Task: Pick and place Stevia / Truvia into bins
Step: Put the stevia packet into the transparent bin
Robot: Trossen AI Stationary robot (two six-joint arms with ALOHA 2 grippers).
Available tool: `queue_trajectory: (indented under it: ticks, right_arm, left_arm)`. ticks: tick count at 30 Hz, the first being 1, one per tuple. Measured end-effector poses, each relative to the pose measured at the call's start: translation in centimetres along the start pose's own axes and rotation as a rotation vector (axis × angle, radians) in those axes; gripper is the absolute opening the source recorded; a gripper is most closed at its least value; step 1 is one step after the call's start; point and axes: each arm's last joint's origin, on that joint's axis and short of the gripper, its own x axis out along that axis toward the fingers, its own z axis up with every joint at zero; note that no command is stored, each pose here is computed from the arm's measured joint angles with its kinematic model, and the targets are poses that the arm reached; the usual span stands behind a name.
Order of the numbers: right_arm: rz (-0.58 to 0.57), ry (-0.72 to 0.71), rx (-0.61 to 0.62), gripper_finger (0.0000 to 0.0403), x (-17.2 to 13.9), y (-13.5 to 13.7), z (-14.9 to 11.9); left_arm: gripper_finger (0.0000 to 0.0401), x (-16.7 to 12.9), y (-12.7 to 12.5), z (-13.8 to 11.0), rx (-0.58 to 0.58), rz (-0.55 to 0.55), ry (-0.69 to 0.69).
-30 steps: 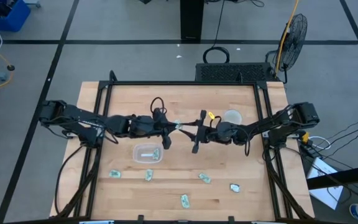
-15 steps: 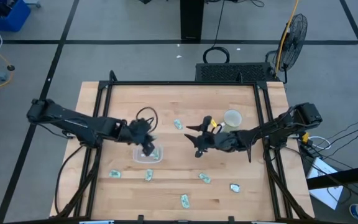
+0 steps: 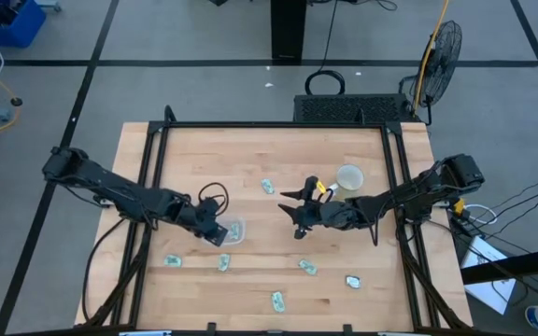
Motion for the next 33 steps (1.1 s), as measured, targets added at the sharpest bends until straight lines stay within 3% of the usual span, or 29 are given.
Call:
queue_trajectory:
  ticks: [7,20,30,33]
  right_arm:
    - [0.002,0.005,-0.003,0.0160,0.0,0.0,-0.1]
    - [0.002,0.005,-0.004,0.0160,0.0,0.0,-0.1]
    - [0.022,0.019,-0.010,0.0160,0.0,0.2,-0.3]
    - [0.103,0.024,0.007,0.0160,0.2,0.3,-0.6]
  left_arm:
    - [0.0042,1.2,2.4,-0.7,-0.106,0.052,0.054]
    - [0.0046,0.8,0.8,-0.2,-0.044,-0.043,0.032]
    - [0.0046,-1.6,-3.2,1.5,0.157,-0.164,-0.064]
    - [0.0046,-2.6,-4.5,2.0,0.265,-0.187,-0.142]
